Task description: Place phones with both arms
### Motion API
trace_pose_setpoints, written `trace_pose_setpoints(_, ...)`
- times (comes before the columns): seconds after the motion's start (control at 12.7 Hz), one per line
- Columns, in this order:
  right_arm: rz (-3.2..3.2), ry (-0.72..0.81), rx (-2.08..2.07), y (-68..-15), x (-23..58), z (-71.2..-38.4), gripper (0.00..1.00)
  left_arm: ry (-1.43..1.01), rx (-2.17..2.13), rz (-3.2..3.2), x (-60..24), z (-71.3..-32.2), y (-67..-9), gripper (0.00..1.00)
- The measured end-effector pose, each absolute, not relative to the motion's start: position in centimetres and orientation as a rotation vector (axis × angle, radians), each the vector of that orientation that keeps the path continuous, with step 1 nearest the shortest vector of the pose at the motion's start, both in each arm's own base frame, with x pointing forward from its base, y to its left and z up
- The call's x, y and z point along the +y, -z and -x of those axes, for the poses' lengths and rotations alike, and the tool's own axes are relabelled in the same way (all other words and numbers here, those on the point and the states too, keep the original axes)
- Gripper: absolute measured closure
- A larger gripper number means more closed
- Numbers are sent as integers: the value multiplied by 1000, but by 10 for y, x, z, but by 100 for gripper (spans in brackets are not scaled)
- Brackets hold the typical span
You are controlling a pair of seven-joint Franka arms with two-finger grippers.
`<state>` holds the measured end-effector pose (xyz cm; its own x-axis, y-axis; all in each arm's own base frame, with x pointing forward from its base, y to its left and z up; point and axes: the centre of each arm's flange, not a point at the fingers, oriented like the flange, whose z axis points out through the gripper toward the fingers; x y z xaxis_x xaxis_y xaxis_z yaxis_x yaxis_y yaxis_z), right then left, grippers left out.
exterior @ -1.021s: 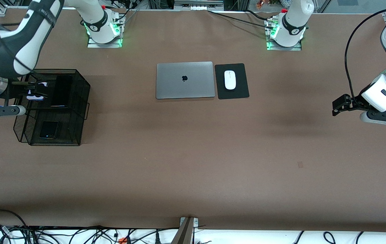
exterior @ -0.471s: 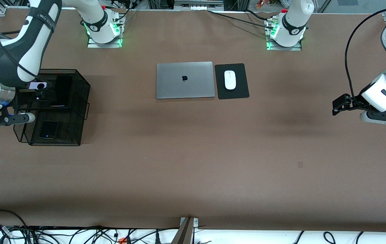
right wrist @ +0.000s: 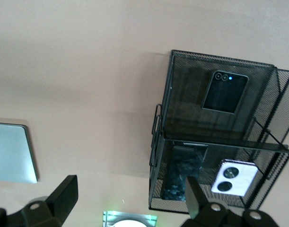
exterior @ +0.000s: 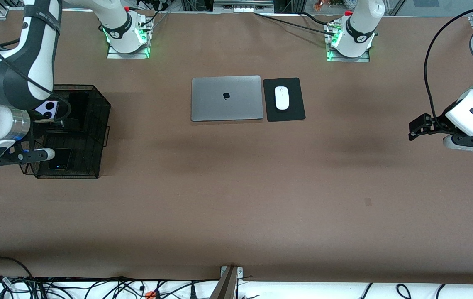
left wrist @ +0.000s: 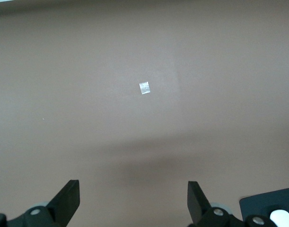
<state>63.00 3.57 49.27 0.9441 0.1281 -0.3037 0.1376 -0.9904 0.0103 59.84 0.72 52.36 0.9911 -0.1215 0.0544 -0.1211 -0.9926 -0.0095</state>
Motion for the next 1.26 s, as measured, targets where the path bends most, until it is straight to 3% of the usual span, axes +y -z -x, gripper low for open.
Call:
trace_pose_setpoints(0.47,-3053,346,195,-528,27,-611,0,47,188,3131,8,-596,-531,0)
trace_pose_setpoints(0.94,-3097,186,161,-554,-4,-547,0,45,187,3131,9,-596,-533,0)
trace_pose_setpoints(1.26,-3118,129,64,-563,-28,-538,0,42,187,3132,9,-596,-533,0)
